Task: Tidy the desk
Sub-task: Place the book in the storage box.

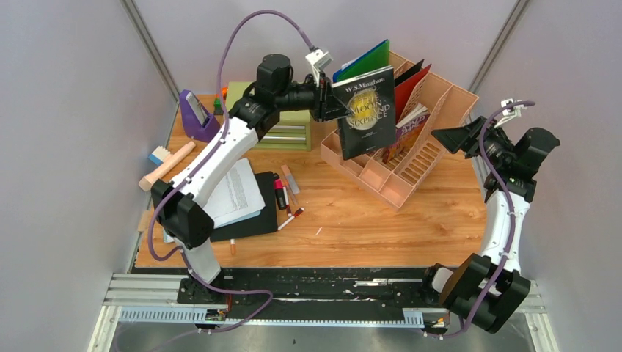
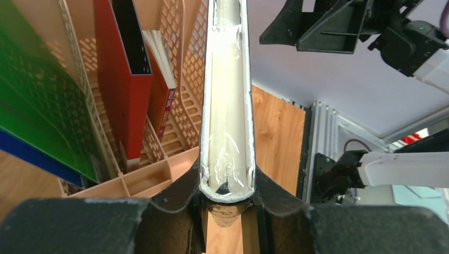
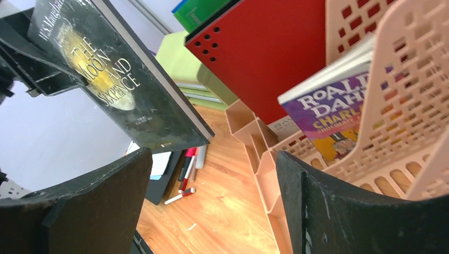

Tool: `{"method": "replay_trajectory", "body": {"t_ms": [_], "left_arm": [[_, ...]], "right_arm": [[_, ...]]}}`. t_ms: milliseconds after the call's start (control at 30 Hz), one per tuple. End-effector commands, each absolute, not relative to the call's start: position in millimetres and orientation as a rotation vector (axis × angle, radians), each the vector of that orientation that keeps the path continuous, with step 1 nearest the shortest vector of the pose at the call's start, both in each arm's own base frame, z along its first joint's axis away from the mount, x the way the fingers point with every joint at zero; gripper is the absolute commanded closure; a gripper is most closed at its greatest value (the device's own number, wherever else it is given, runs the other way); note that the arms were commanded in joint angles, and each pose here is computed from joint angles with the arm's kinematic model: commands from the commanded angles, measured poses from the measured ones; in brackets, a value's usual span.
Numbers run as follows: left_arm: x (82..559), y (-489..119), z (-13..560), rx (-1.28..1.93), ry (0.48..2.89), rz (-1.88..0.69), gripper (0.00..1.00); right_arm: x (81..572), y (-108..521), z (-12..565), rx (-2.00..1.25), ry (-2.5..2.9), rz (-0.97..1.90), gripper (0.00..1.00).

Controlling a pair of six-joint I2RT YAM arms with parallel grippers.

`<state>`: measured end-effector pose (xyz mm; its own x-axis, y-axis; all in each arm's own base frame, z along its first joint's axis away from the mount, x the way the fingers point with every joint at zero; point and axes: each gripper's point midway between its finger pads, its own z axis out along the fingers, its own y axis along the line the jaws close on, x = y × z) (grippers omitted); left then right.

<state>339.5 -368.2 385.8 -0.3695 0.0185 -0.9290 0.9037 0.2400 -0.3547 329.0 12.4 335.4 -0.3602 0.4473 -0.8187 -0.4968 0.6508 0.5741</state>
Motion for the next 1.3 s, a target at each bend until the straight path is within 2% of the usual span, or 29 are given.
{"method": "replay_trajectory", "body": {"t_ms": [0,300,467,1100,1267], "left_arm": [[344,-385,401,0.963,1.538,-1.128,1.0],[370,-422,408,0.907,1.511,-0.904,1.0],[381,-438,407,0.9,1.506,-0.876,1.0],[330,-480,408,1.033,1.446,-0.913,1.0],[334,-491,406,1.044,1.42,-0.932,1.0]], "right_arm": [[324,1,332,-0.071,1.652,0.878,0.12],[317,-14,326,-0.066,1.634,0.774,0.11],[315,-18,324,-0.067,1.631,0.755,0.11],[312,-24,326,-0.067,1.622,0.723,0.11],[310,-30,328,-0.041,1.619,0.708,0.11]]}}
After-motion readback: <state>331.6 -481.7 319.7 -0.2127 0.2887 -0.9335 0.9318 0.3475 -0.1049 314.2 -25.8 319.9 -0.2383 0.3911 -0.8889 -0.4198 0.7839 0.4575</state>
